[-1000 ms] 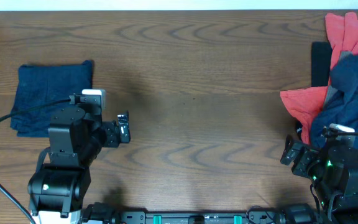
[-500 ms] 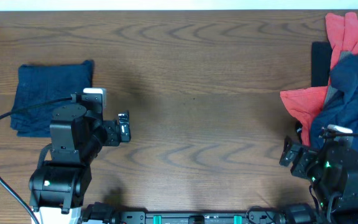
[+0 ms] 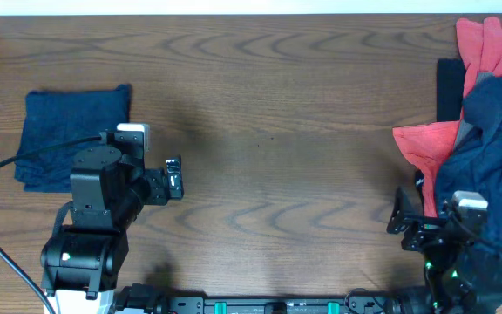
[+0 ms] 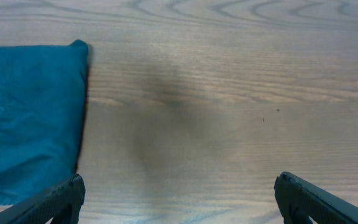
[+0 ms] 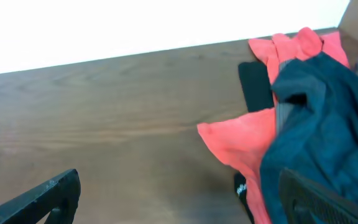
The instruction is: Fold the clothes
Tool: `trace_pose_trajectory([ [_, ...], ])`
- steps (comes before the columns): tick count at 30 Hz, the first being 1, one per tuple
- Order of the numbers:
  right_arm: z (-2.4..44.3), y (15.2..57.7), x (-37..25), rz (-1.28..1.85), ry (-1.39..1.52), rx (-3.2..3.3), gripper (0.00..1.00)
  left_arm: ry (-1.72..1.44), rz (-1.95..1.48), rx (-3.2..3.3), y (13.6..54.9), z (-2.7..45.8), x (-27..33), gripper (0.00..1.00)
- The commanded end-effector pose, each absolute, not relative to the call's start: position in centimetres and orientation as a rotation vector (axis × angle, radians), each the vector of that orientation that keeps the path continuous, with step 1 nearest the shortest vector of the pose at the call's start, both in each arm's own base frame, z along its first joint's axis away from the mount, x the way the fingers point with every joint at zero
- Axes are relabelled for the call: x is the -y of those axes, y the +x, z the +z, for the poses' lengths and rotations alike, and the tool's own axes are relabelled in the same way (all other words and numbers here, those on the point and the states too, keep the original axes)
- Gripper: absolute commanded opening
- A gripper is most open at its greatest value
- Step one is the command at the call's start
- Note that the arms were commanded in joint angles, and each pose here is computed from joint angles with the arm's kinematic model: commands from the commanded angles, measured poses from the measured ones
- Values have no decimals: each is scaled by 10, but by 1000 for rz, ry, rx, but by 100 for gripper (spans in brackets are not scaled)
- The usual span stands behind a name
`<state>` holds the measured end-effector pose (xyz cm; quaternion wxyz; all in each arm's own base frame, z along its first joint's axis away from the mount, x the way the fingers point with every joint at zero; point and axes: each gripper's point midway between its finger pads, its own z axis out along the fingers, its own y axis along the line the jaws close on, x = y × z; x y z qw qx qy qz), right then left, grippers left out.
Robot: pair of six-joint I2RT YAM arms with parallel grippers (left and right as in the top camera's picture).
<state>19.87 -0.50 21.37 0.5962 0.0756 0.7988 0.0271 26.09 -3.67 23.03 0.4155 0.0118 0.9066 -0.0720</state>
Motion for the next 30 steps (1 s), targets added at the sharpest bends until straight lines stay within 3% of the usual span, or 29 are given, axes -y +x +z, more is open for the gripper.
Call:
trace_pose_trajectory([
  [1,208,200,4,68,154,-1796,99,8,-177,-2276,261,231,35,98],
  [12,216,234,2,31,75,-1554,99,8,-177,-2275,261,231,35,98],
  [22,191,246,4,13,72,-1502,99,8,-177,-2276,261,231,35,98],
  [25,156,246,2,10,64,-1645,99,8,-177,-2276,261,231,35,98],
  [30,158,246,-2,29,46,-1641,99,8,-177,-2276,261,231,35,98],
])
